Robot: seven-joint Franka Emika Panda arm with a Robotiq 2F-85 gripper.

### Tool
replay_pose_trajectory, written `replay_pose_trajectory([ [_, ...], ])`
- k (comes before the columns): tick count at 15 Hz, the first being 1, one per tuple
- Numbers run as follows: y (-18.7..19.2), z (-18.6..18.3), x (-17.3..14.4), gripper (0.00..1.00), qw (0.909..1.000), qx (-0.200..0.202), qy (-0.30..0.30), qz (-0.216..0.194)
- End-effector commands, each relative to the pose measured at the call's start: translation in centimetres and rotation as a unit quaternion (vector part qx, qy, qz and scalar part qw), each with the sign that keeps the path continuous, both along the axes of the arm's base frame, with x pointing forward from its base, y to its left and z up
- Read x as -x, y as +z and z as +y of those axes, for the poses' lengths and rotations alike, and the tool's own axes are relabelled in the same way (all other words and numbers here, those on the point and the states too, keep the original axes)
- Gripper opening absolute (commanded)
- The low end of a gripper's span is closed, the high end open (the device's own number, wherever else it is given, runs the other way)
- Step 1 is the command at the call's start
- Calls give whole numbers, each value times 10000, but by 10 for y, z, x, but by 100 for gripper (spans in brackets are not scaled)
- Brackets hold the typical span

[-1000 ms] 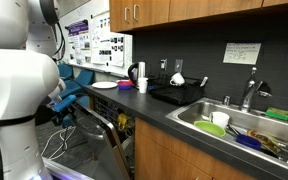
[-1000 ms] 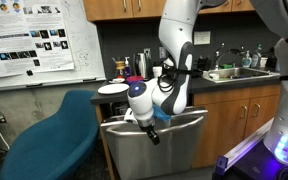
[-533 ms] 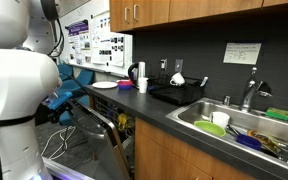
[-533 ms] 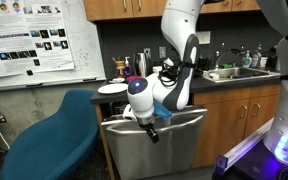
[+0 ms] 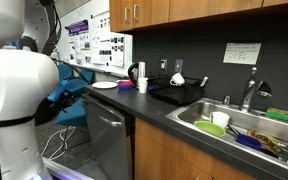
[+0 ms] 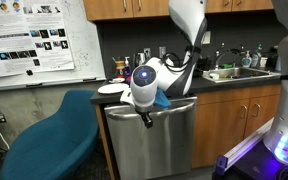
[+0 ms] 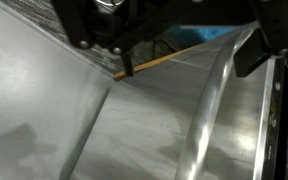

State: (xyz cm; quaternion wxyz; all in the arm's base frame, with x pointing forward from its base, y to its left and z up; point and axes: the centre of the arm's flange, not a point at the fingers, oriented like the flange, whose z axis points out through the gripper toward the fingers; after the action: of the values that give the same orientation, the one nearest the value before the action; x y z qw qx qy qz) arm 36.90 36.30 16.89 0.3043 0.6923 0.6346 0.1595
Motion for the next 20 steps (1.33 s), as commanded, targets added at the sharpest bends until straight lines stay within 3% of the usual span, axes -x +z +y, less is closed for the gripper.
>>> replay_pose_trajectory([
  [1, 10, -14, 9, 100, 9999, -41, -114, -49],
  [6, 20, -13, 30, 100, 9959, -525, -68, 737],
  [11, 60, -16, 66, 100, 9760, -1129, 152, 1856],
  [15, 95, -25, 91, 100, 9704, -1246, 293, 2048],
  [19, 128, -45, 111, 100, 9658, -1398, -109, 2180],
  [20, 133, -51, 115, 100, 9571, -1401, -158, 2533],
])
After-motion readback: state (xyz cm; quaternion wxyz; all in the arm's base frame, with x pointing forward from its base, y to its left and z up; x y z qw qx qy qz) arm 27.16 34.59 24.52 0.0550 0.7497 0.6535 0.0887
